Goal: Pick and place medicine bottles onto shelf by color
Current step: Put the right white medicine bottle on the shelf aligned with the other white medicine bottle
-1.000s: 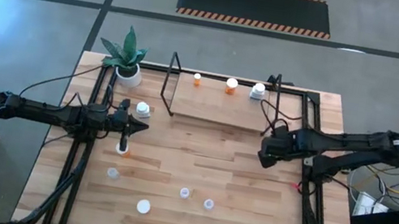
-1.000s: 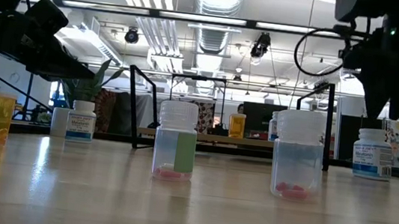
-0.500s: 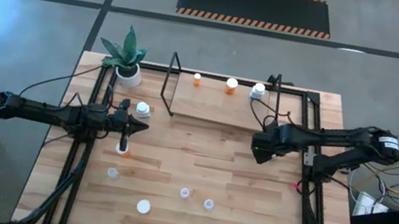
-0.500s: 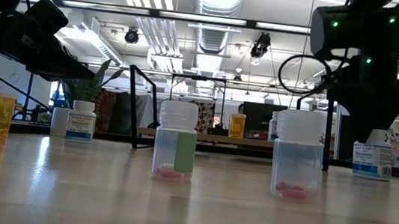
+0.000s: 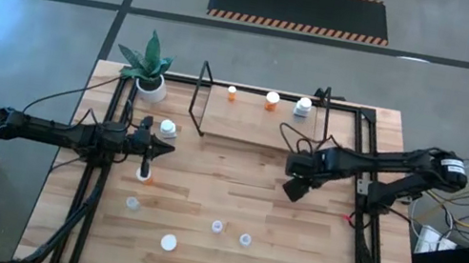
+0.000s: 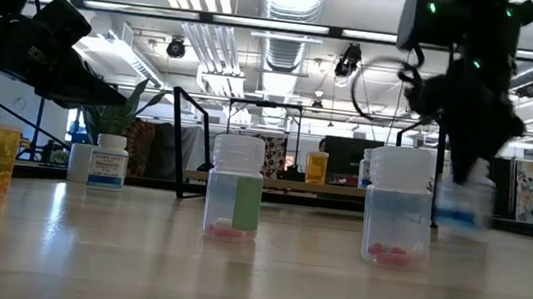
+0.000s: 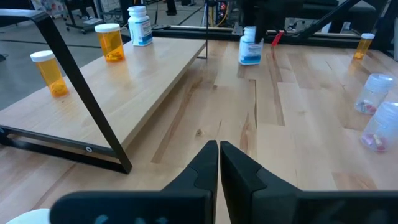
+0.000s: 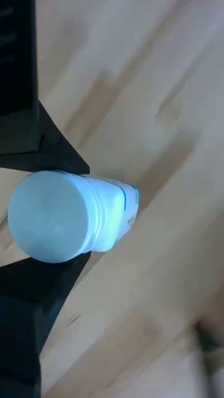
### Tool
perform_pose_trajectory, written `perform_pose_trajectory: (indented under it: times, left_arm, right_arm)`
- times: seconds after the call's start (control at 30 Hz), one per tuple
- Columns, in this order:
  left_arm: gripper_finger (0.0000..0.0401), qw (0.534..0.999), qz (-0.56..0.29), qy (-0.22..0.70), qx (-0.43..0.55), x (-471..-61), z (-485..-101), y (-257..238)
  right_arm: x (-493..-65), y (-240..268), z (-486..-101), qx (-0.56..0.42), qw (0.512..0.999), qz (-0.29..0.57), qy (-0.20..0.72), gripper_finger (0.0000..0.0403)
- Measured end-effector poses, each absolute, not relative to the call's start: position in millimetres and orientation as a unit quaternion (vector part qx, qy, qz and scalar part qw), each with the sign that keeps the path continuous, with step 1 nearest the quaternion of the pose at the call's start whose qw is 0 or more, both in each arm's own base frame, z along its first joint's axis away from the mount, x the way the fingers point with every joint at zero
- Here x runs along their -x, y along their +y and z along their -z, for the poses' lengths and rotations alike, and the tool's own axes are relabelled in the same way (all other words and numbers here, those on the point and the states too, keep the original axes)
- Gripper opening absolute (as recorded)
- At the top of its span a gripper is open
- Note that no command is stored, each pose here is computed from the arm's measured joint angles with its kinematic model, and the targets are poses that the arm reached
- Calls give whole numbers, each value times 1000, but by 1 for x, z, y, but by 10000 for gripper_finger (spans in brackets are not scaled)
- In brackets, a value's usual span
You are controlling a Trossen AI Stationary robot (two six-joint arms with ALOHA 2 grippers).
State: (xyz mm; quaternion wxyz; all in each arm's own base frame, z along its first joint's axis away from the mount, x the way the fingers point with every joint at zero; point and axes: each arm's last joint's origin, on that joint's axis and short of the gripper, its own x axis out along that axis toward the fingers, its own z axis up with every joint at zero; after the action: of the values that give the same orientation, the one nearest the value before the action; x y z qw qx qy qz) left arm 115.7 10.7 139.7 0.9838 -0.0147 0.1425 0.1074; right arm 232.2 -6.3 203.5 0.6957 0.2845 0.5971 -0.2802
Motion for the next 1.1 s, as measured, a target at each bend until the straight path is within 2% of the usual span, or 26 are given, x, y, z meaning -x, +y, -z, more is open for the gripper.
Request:
perform_pose_trajectory:
  times: [0.13,0.3,0.43,0.63,0.87,1.1]
  left_arm:
    - [0,984,-107,143,15,-116,-140,11]
    - [0,984,-107,143,15,-116,-140,11]
    - [0,984,-107,143,15,-116,-140,11]
    - [0,984,-107,143,15,-116,-140,11]
    - [0,984,-107,143,15,-116,-140,11]
    - [0,984,-107,143,15,-116,-140,11]
  right_arm:
    - [-259,-5,-229,-255,750,229,565,171]
    - [-295,-19,-261,-148,787,195,566,171]
    - [-317,-47,-272,-42,770,165,615,167]
    - [-324,-100,-256,61,702,81,705,168]
    - [-307,-150,-252,68,688,69,719,168]
    - [-292,-182,-251,45,704,50,707,168]
